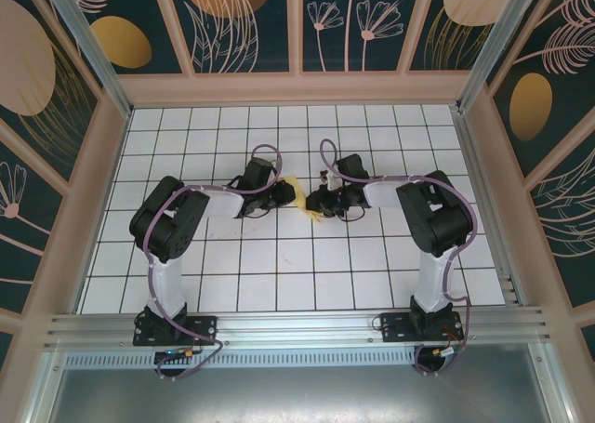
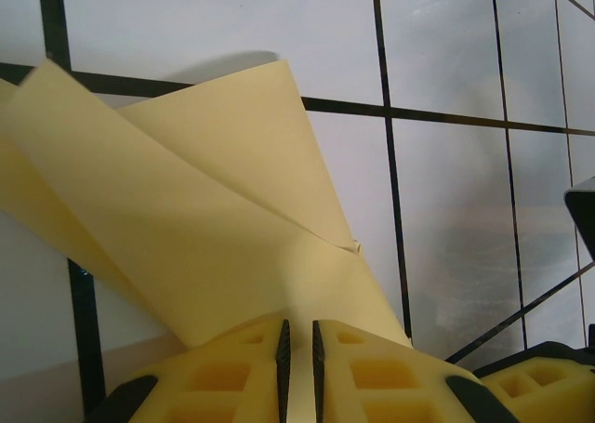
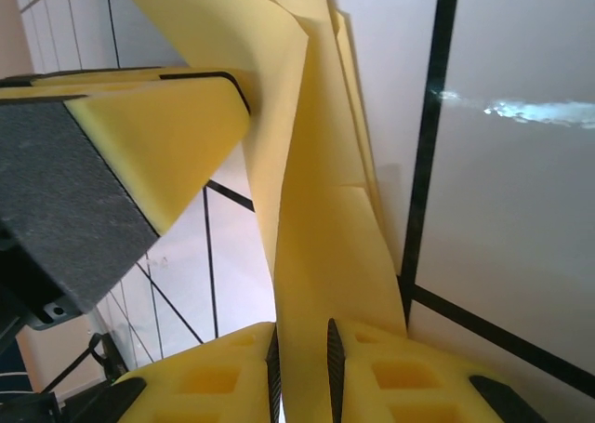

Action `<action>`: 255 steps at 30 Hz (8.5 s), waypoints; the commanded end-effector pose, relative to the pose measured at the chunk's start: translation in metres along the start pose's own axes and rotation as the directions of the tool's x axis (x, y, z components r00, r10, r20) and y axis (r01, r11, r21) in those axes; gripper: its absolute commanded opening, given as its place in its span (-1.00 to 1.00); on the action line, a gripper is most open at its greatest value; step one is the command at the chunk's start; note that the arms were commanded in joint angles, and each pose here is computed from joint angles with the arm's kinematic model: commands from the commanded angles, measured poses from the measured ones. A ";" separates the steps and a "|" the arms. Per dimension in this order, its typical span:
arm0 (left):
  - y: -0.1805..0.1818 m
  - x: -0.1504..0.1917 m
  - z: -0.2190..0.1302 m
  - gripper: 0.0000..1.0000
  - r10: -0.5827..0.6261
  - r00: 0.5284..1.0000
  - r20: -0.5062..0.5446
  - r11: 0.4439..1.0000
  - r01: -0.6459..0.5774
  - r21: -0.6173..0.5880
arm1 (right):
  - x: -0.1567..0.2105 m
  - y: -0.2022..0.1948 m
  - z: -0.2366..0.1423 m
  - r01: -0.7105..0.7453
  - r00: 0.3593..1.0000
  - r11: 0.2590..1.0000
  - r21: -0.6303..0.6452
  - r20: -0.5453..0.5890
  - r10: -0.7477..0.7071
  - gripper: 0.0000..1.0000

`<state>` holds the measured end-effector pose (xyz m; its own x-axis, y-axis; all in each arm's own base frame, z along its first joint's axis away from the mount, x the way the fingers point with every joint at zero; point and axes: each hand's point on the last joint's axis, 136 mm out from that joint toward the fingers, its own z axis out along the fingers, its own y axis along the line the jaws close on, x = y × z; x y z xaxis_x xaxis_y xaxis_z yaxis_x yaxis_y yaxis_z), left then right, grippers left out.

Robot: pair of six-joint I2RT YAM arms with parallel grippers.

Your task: Fold a paper plane with a square sheet of paper (pick it up from the middle)

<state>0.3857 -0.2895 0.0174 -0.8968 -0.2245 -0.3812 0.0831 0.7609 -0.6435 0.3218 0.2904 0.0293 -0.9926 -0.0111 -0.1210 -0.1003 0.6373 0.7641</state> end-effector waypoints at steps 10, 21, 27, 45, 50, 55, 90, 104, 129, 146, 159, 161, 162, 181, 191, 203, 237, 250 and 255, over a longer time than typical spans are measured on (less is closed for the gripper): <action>0.052 0.033 0.017 -0.62 -0.032 0.995 -0.098 0.985 0.015 -0.173 | 0.009 -0.007 -0.006 0.023 1.000 1.000 0.012 -0.001 -0.023 -0.90; 0.055 0.032 0.020 -0.62 -0.027 0.994 -0.104 0.982 0.008 -0.188 | 0.004 -0.010 -0.019 -0.054 0.998 0.997 -0.059 0.029 0.056 -0.86; 0.052 0.031 0.021 -0.62 -0.025 0.994 -0.108 0.984 0.006 -0.180 | -0.005 0.001 -0.032 0.164 0.983 0.986 0.026 0.072 -0.166 -0.63; 0.050 0.030 0.023 -0.62 -0.020 0.993 -0.116 0.984 -0.001 -0.177 | 0.002 -0.007 -0.022 0.456 0.881 0.856 0.245 0.016 -0.474 -0.51; 0.049 0.030 0.023 -0.62 -0.017 0.993 -0.117 0.984 -0.004 -0.176 | 0.002 -0.005 -0.025 0.518 0.838 0.808 0.281 0.026 -0.545 -0.56; 0.049 0.029 0.023 -0.62 -0.015 0.993 -0.117 0.985 -0.005 -0.175 | 0.008 0.000 -0.021 0.568 0.804 0.773 0.280 0.009 -0.594 -0.64; -0.050 -0.009 -0.030 -0.38 0.047 0.998 0.037 0.979 -0.054 0.196 | 0.016 0.007 -0.010 0.191 0.981 0.975 -0.111 0.049 -0.186 -1.00; -0.045 0.010 -0.029 -0.47 0.052 0.999 0.005 0.972 -0.052 0.228 | 0.015 -0.011 -0.004 0.055 0.998 0.993 -0.109 0.036 -0.051 -1.00; -0.028 0.019 0.000 -0.58 0.054 0.998 -0.043 0.987 -0.047 0.154 | 0.018 -0.040 0.002 -0.081 0.997 0.996 -0.023 0.007 0.081 -1.00; 0.005 0.023 0.014 -0.59 0.039 0.996 -0.083 0.999 -0.041 -0.028 | 0.017 -0.038 0.001 -0.086 0.996 0.996 -0.025 0.005 0.086 -1.00; 0.041 0.037 0.022 -0.60 0.043 0.987 -0.157 0.975 -0.075 -0.208 | -0.012 0.008 -0.043 0.013 0.990 1.000 -0.015 0.142 -0.011 -0.50; 0.040 0.037 0.023 -0.60 0.042 0.986 -0.159 0.976 -0.075 -0.205 | -0.014 0.011 -0.048 0.026 0.987 1.000 0.004 0.160 -0.026 -0.47; 0.039 0.037 0.023 -0.60 0.042 0.987 -0.158 0.976 -0.074 -0.205 | -0.014 0.013 -0.050 0.038 0.986 0.999 0.015 0.165 -0.039 -0.47; 0.039 0.036 0.025 -0.58 0.028 0.987 -0.156 0.973 -0.062 -0.221 | 0.004 0.003 0.002 0.100 0.995 0.983 0.155 0.012 -0.103 -0.78; 0.039 0.034 0.025 -0.59 0.017 0.990 -0.143 0.973 -0.049 -0.225 | 0.007 0.003 -0.012 0.110 0.992 0.985 0.129 0.044 -0.117 -0.85; 0.038 0.034 0.025 -0.60 0.019 0.989 -0.147 0.975 -0.051 -0.217 | 0.003 0.025 -0.021 0.151 0.984 0.986 0.074 0.082 -0.157 -0.78; 0.043 0.033 0.025 -0.59 0.023 0.989 -0.143 0.967 -0.058 -0.248 | 0.022 -0.043 -0.007 0.059 0.998 0.945 0.321 -0.016 -0.056 -0.85; 0.044 0.033 0.026 -0.59 0.025 0.989 -0.145 0.966 -0.061 -0.251 | 0.064 -0.053 -0.019 0.078 0.990 0.945 0.317 -0.133 -0.037 -0.85; 0.045 0.033 0.026 -0.59 0.024 0.989 -0.144 0.966 -0.060 -0.251 | 0.075 -0.054 -0.027 0.068 0.989 0.948 0.312 -0.145 -0.024 -0.85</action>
<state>0.3781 -0.3148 0.0151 -0.9317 -0.1059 -0.3473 0.1256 0.8035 -0.5819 0.2966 0.2638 0.0175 -0.9689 -0.1075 -0.2231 -0.2198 0.7880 0.5750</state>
